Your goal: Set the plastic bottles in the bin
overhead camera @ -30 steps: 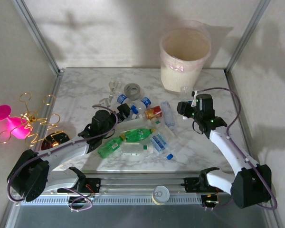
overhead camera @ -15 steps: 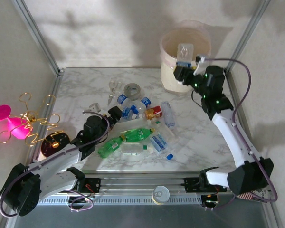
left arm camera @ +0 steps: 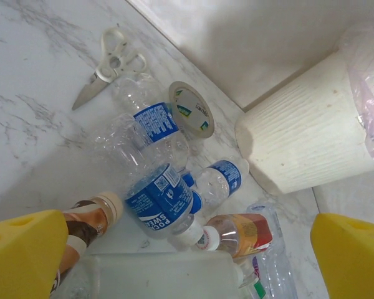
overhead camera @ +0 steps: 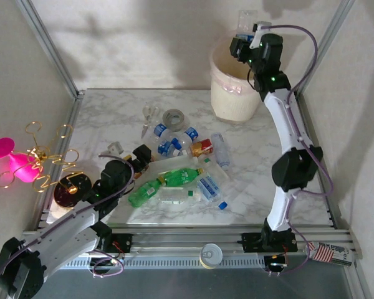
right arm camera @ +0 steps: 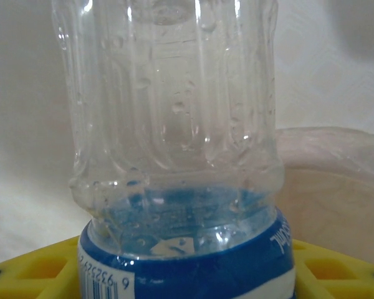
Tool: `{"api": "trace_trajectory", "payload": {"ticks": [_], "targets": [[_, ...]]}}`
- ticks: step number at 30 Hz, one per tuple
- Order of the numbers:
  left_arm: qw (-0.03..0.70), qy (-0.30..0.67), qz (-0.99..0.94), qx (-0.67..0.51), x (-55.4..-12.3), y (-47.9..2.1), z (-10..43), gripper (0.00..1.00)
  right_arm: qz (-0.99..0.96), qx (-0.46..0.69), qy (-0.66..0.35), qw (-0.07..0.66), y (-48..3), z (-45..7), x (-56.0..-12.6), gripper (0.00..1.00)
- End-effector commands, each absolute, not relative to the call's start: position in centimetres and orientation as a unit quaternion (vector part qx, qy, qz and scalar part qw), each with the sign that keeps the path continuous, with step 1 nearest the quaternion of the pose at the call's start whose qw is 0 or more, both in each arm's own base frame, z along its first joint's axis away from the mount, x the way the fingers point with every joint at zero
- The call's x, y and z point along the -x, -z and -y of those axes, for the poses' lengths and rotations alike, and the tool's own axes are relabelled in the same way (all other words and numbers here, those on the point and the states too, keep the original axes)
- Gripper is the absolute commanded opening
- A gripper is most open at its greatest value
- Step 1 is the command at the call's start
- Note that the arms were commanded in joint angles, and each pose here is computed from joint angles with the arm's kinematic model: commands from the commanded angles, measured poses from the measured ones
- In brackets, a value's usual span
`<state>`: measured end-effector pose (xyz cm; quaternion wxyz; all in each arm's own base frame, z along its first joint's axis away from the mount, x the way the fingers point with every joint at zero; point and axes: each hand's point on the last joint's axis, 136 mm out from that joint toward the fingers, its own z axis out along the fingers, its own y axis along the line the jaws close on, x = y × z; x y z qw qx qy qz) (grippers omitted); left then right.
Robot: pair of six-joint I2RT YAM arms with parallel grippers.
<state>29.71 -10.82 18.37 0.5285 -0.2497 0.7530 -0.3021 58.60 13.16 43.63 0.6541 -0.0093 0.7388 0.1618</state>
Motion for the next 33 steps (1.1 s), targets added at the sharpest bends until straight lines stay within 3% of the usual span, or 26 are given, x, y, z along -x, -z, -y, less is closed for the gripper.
{"api": "trace_trajectory", "payload": {"ticks": [1,7,11,13,17,25,33], "targets": [[0.531,0.282,-0.754,0.264,-29.2,-17.6,9.5,1.0,-0.775,0.002,-0.119,0.621,-40.4,-12.1,-61.2,0.47],[0.538,0.273,-0.752,0.265,-28.8,-18.0,8.8,1.0,-0.803,-0.004,-0.104,0.586,-35.7,-12.0,-63.4,0.5],[0.54,0.267,-0.753,0.265,-28.8,-18.0,8.6,1.0,-0.806,-0.006,-0.106,0.583,-35.1,-12.0,-63.6,0.57],[0.538,0.267,-0.754,0.265,-28.9,-17.9,8.6,1.0,-0.803,-0.006,-0.107,0.586,-35.4,-12.0,-63.5,0.68],[0.537,0.267,-0.755,0.264,-28.9,-17.9,8.7,1.0,-0.792,-0.005,-0.108,0.601,-37.4,-11.9,-63.0,0.98],[0.527,0.26,-0.768,0.255,-28.9,-17.8,8.9,1.0,-0.777,0.0,-0.131,0.616,-42.1,-11.9,-58.9,0.99],[0.469,0.227,-0.831,0.193,-27.9,-16.2,10.2,0.99,-0.78,0.038,-0.155,0.605,-40.9,-14.1,-50.5,0.99]]}}
